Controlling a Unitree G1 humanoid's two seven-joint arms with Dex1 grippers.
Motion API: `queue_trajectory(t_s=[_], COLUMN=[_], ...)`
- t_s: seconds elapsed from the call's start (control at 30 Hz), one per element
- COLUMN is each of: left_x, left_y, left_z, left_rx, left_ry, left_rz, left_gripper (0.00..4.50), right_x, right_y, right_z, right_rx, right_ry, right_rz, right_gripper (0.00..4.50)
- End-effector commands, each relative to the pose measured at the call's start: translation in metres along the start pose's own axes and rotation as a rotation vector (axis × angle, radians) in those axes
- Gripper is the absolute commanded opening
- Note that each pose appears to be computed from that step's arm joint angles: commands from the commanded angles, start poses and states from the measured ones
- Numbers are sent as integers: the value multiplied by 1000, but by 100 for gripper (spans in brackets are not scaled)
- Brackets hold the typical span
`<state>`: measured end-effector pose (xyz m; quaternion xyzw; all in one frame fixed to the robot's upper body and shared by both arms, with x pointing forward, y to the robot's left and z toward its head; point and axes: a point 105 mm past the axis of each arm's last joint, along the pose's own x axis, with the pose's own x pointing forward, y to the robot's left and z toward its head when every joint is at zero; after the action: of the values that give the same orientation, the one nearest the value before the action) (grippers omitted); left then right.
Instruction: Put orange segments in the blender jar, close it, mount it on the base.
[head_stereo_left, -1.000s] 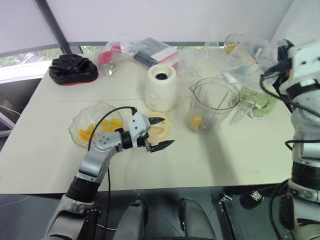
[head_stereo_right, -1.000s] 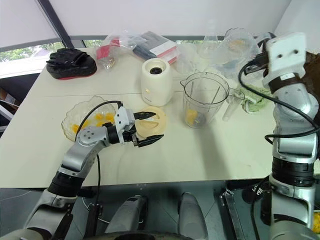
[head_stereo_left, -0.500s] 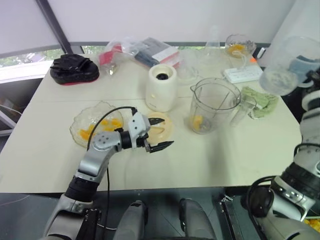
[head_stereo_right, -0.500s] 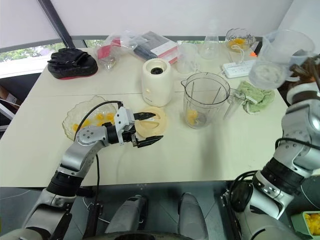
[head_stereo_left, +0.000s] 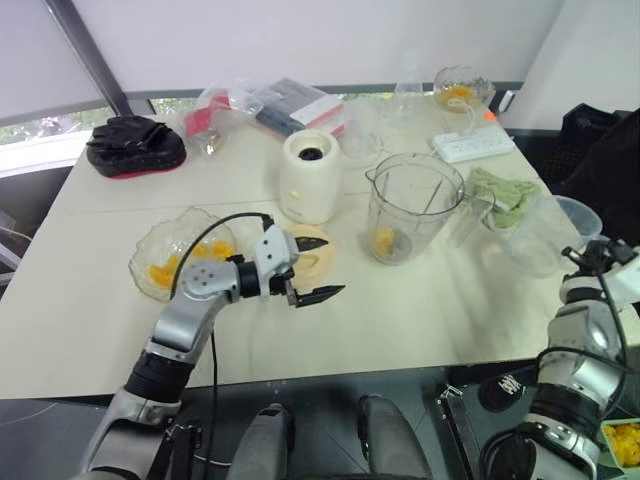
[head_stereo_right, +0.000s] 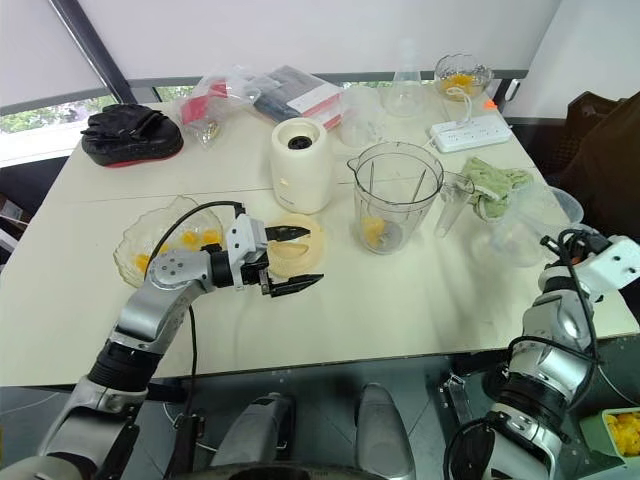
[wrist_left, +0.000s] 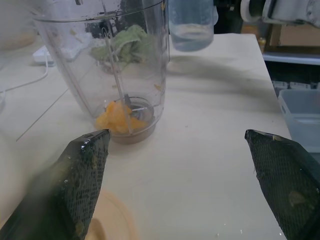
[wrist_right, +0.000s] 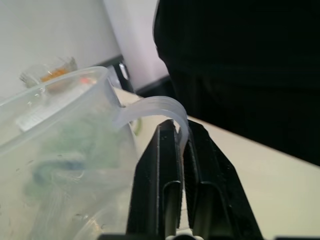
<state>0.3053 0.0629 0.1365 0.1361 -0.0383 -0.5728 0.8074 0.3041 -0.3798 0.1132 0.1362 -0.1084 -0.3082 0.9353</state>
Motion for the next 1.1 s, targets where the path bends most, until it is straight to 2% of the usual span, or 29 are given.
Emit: queue_trajectory(t_s=[0.03,0.3,0.5,0.6,0.73,0.93,1.1], left_x=[-1,-5,-5,-4,-4,-5,-8], left_y=[-3,-4,-4,-4,-4,-7,-4], left_z=[13,13,13,13,12,10,7], left_rx=[38,46,49,49,46,36,18], left_ry=[-28,-9,-6,-6,-7,-6,4], left_rz=[-14,-18,-19,-23,-25,-46,-69], left_gripper=[450,450,450,450,450,450,450], right_x=[3,-4,-14,-18,-25,-49,-73], right_y=[0,-4,-1,-2,0,3,4], right_z=[6,-29,-41,-42,-42,-41,-19], right_rx=[-2,-45,-72,-82,-94,-124,-145], right_ry=[-65,-22,3,6,13,24,2], right_rz=[9,-3,24,33,47,79,93], right_gripper=[8,8,8,104,304,304,304])
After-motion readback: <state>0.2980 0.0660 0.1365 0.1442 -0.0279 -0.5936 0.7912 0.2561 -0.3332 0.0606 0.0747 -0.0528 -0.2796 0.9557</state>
